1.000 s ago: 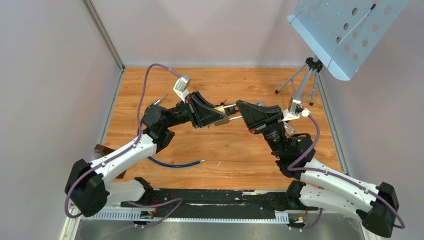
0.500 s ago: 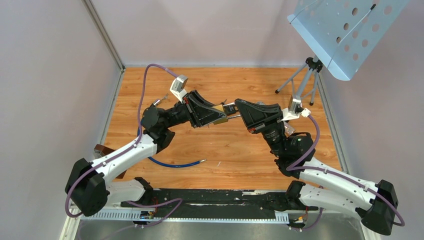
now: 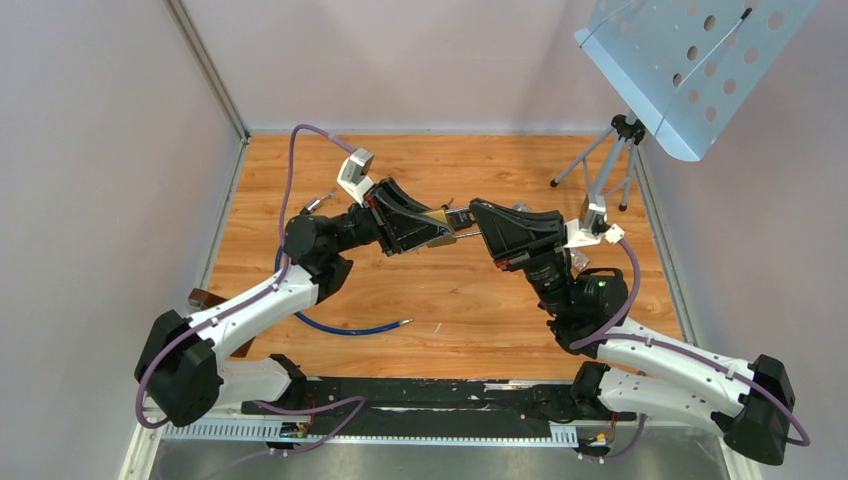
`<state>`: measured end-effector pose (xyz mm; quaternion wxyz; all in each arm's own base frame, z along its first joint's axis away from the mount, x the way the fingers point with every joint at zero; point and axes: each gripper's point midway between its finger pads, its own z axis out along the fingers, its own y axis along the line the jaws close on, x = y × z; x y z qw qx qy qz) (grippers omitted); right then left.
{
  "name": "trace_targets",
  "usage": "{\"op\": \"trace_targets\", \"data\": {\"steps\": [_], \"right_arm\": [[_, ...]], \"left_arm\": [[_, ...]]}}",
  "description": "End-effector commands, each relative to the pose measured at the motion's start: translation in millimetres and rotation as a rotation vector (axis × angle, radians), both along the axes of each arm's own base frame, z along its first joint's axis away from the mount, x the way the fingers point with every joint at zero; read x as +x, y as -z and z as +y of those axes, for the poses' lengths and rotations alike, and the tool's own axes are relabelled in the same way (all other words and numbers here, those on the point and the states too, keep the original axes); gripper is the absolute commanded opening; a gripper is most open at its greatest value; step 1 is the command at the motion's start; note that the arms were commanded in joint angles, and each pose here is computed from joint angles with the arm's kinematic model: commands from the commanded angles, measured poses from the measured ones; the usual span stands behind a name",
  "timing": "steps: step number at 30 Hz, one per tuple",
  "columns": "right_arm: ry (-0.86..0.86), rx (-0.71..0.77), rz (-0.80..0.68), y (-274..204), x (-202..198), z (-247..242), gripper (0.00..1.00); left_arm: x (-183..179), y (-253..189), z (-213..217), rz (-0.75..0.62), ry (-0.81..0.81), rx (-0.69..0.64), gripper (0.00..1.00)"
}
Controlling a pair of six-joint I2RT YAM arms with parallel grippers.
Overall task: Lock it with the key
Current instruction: Lock the lock.
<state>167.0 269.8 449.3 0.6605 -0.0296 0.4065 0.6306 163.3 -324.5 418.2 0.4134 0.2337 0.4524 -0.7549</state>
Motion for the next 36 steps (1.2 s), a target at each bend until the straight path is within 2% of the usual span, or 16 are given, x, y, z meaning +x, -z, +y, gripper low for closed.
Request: {"op": "trace_targets", "data": {"steps": [1, 7, 15, 21, 25, 28, 31, 33, 36], "right_arm": [[-0.799, -0.770, 0.206, 223, -138, 99, 0.00], [-0.899, -0.799, 0.212, 233, -151, 105, 0.00], [-0.887, -0.899, 0.268, 271, -149, 106, 0.00], [-0.873, -0.925, 0.285, 280, -146, 108, 0.00], [-0.794, -0.903, 0.316, 271, -133, 103, 0.00], [-0.686, -0.869, 0.375, 263, -108, 89, 0.00], [-0.568, -0.813, 0.427, 249, -81, 63, 0.07], [-0.488, -0.751, 0.440, 230, -63, 44, 0.19], [-0.394, -0.646, 0.407, 193, -48, 20, 0.55]], "left_arm": [[77, -6, -21, 0.182, -0.259, -0.054, 0.00], [68, -10, -32, 0.128, -0.204, -0.024, 0.00], [67, -8, -37, 0.108, -0.191, 0.028, 0.00], [68, -2, -42, 0.121, -0.181, 0.053, 0.00], [69, 1, -38, 0.120, -0.208, 0.073, 0.00], [76, 12, -26, 0.132, -0.267, 0.125, 0.00], [87, 27, 0, 0.153, -0.333, 0.175, 0.00], [90, 43, 14, 0.180, -0.356, 0.208, 0.00], [94, 73, 30, 0.251, -0.377, 0.244, 0.00]]}}
